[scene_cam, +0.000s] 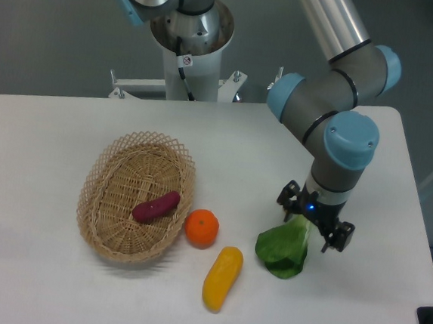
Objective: Pick up the sweet potato from the basket
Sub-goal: 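Move the open gripper over the basket above the purple sweet potato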
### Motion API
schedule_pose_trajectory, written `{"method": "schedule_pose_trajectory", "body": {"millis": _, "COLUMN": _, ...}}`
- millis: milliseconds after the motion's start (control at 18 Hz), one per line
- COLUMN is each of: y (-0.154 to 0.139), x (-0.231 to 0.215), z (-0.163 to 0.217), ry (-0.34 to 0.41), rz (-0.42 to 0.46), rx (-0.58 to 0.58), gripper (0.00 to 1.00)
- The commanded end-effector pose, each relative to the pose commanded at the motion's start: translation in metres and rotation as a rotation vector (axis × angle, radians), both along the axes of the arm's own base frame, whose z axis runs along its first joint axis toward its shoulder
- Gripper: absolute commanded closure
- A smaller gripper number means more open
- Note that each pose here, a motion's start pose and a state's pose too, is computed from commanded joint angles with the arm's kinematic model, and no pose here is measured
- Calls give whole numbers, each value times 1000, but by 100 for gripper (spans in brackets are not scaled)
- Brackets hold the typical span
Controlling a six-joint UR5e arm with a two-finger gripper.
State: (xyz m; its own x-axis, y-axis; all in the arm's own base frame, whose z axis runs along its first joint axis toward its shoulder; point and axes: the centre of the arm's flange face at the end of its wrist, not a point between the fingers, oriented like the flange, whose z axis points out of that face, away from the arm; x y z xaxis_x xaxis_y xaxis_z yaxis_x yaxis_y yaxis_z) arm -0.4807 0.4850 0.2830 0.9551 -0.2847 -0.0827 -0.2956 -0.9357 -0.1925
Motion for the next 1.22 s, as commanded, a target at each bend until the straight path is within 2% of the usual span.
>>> {"method": "schedule_pose_trajectory", "body": {"millis": 444, "y": 38, "x": 51, "z": 17, "ry": -77, "rz": -4, "rx": 106, "gripper": 0}}
{"method": "schedule_pose_trajectory", "body": {"millis": 778, "y": 44, "x": 120, "z": 9, "ry": -109, "rz": -112, "rx": 88, "gripper": 0}}
{"method": "schedule_pose_trajectory", "body": {"millis": 1056, "y": 52, "x": 197, "z": -4, "ry": -142, "rz": -228, "rx": 51, "gripper": 0}}
{"method": "schedule_pose_trajectory", "body": {"millis": 1222, "y": 56, "x": 230, "z": -22, "ry": -172, "rz": -271, "rx": 21, "gripper": 0}}
